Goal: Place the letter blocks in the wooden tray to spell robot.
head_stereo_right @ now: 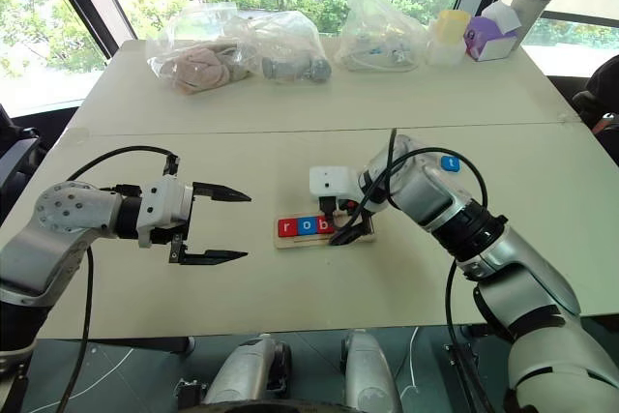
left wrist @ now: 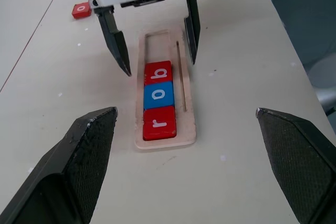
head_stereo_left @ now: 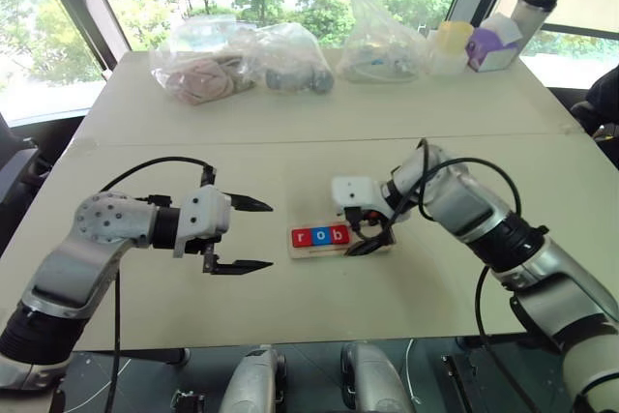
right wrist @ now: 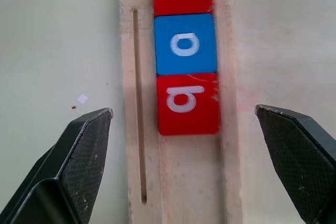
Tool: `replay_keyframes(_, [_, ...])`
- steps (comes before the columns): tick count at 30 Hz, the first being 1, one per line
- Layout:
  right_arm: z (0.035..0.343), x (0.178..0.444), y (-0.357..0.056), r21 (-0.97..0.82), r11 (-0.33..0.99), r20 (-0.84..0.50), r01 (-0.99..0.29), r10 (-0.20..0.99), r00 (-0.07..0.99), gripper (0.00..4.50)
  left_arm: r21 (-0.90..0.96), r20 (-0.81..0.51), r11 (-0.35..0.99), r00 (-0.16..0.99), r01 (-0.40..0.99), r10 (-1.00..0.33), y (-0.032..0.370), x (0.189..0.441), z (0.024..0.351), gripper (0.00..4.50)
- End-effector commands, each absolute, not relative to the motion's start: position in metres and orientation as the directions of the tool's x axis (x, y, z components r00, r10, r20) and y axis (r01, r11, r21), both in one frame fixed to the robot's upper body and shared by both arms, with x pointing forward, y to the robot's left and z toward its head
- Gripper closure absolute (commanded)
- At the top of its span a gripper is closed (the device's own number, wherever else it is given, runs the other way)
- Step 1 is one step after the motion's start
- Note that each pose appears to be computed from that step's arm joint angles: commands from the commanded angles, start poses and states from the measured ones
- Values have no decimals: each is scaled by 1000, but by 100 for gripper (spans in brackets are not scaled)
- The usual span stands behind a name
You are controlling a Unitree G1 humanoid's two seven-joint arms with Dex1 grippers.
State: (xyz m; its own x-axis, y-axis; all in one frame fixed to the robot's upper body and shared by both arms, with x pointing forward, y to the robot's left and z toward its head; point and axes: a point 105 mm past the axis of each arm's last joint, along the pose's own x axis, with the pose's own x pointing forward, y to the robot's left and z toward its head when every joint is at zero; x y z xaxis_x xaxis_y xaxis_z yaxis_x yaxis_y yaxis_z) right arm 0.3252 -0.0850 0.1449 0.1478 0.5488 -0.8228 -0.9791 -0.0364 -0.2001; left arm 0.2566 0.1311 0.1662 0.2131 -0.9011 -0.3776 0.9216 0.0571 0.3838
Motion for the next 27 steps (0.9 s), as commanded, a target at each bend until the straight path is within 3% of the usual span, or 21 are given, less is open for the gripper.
replay_keyframes(1, [195,333,-88,-323,34,-727,-946,631,271,2,423,-354,54,219,905,-909,128,255,177,0])
replay_keyframes(5, [219,352,-112,-393,237,-642,-888,621,450,2,418,-351,54,216,907,-911,127,254,176,0])
replay_keyframes(11, [215,379,-166,-394,569,-569,-722,465,678,2,412,-332,65,216,909,-918,126,258,180,0])
replay_keyframes(15, [197,405,-199,-336,816,-506,-471,265,821,2,418,-325,61,212,907,-922,124,261,182,0])
replay_keyframes(17, [185,413,-213,-215,928,-492,-304,166,855,2,419,-327,55,207,906,-922,124,261,182,0])
replay_keyframes(23, [156,423,-223,-8,999,-488,-46,36,872,2,421,-330,50,204,906,-922,125,261,183,0])
replay_keyframes(27, [149,427,-221,56,998,-490,5,23,872,2,421,-333,54,210,905,-919,126,259,182,0])
